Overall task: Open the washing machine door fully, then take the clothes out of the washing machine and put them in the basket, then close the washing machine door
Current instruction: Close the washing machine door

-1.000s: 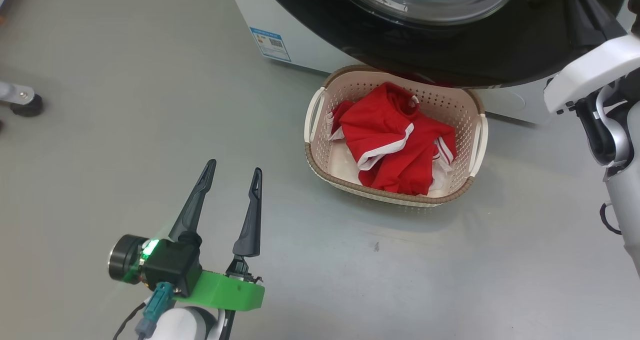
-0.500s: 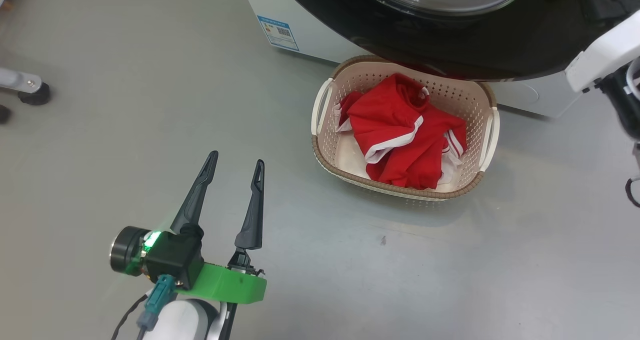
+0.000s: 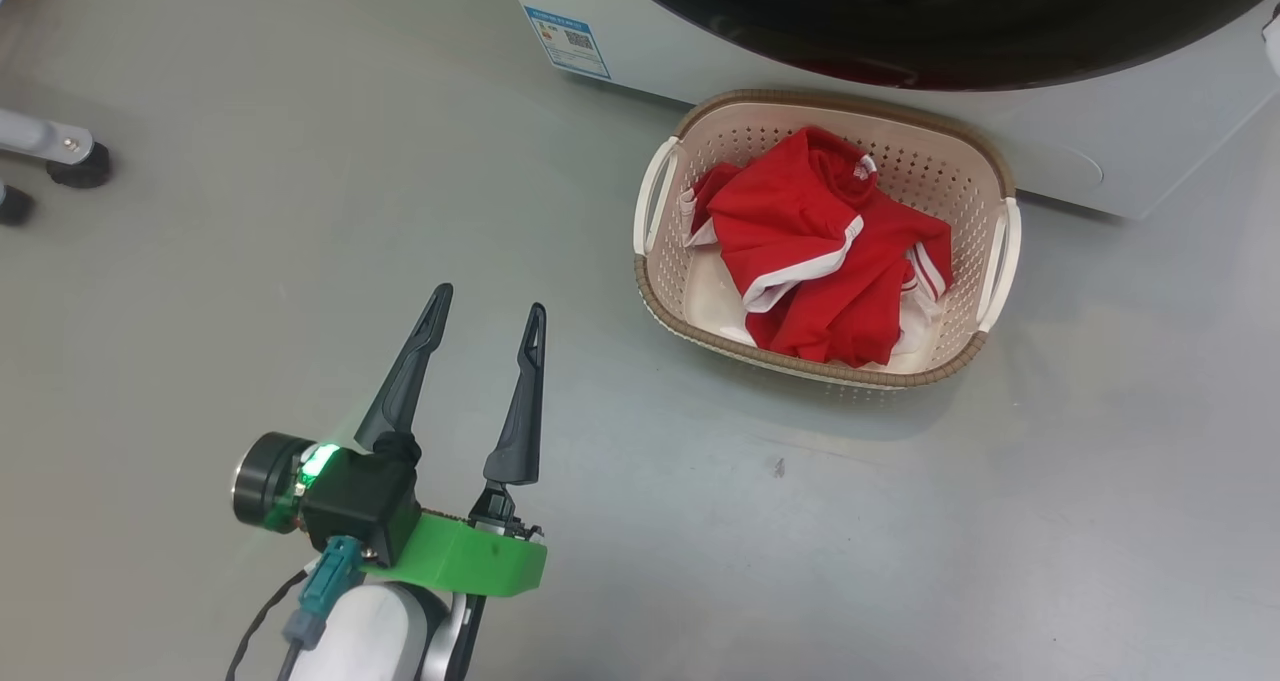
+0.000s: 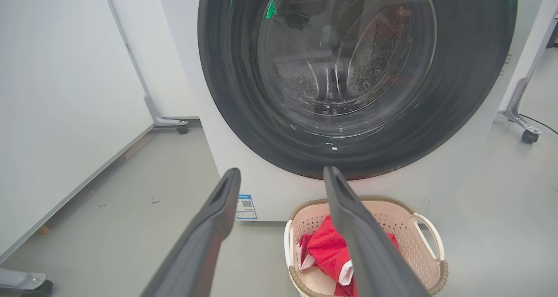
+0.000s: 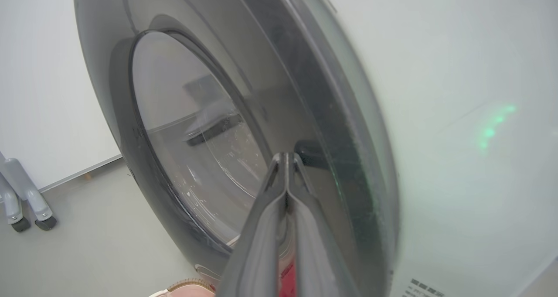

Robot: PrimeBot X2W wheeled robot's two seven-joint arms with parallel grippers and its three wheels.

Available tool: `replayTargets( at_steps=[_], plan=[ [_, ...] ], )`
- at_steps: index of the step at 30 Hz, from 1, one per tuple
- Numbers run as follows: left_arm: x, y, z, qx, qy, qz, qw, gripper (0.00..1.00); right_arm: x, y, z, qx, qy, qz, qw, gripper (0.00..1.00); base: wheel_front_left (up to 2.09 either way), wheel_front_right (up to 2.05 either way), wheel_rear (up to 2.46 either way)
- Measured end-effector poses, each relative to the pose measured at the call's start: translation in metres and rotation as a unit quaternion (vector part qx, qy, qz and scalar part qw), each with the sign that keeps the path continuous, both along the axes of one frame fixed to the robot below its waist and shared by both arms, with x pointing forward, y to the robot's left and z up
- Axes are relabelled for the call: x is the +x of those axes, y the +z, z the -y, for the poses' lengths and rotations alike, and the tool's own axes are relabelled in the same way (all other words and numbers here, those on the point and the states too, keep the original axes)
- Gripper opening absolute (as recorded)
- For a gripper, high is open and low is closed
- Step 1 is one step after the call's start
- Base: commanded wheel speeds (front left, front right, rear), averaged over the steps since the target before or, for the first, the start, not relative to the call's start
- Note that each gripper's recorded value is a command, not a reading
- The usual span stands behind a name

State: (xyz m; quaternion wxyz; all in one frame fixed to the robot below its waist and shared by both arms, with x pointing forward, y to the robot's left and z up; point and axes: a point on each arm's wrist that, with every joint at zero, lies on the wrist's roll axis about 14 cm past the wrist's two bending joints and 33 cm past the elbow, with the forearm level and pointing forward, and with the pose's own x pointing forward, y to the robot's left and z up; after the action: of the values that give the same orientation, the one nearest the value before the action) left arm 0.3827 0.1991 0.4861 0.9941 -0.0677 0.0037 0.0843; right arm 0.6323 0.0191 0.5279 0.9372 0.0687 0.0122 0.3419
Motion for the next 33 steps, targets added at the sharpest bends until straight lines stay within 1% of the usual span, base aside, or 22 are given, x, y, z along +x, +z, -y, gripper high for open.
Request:
replayTargets(
  at_steps=[9, 17, 21, 26, 33],
  plan=[
    [0.003, 0.005, -0.002, 0.004, 0.002, 0.008, 1.000, 1.00, 0.008, -0.003, 0.002, 0.011, -0.011, 0.003, 1.000, 0.00, 0.00, 0.00, 0.00],
    [0.003, 0.009, -0.004, 0.002, 0.004, 0.014, 1.000, 1.00, 0.004, -0.004, -0.003, 0.024, -0.013, 0.008, 1.000, 0.00, 0.00, 0.00, 0.00],
    [0.004, 0.011, -0.004, 0.001, 0.003, 0.018, 1.000, 1.00, -0.004, -0.004, -0.005, 0.037, -0.015, 0.011, 0.999, 0.00, 0.00, 0.00, 0.00],
    [0.006, 0.013, -0.001, -0.003, -0.001, 0.022, 1.000, 1.00, -0.022, -0.013, -0.004, 0.056, -0.018, 0.003, 0.998, 0.00, 0.00, 0.00, 0.00],
    [0.011, 0.014, 0.006, -0.005, -0.014, 0.028, 0.999, 1.00, -0.047, -0.028, 0.011, 0.080, -0.044, -0.010, 0.996, 0.00, 0.00, 0.00, 0.00]
  ],
)
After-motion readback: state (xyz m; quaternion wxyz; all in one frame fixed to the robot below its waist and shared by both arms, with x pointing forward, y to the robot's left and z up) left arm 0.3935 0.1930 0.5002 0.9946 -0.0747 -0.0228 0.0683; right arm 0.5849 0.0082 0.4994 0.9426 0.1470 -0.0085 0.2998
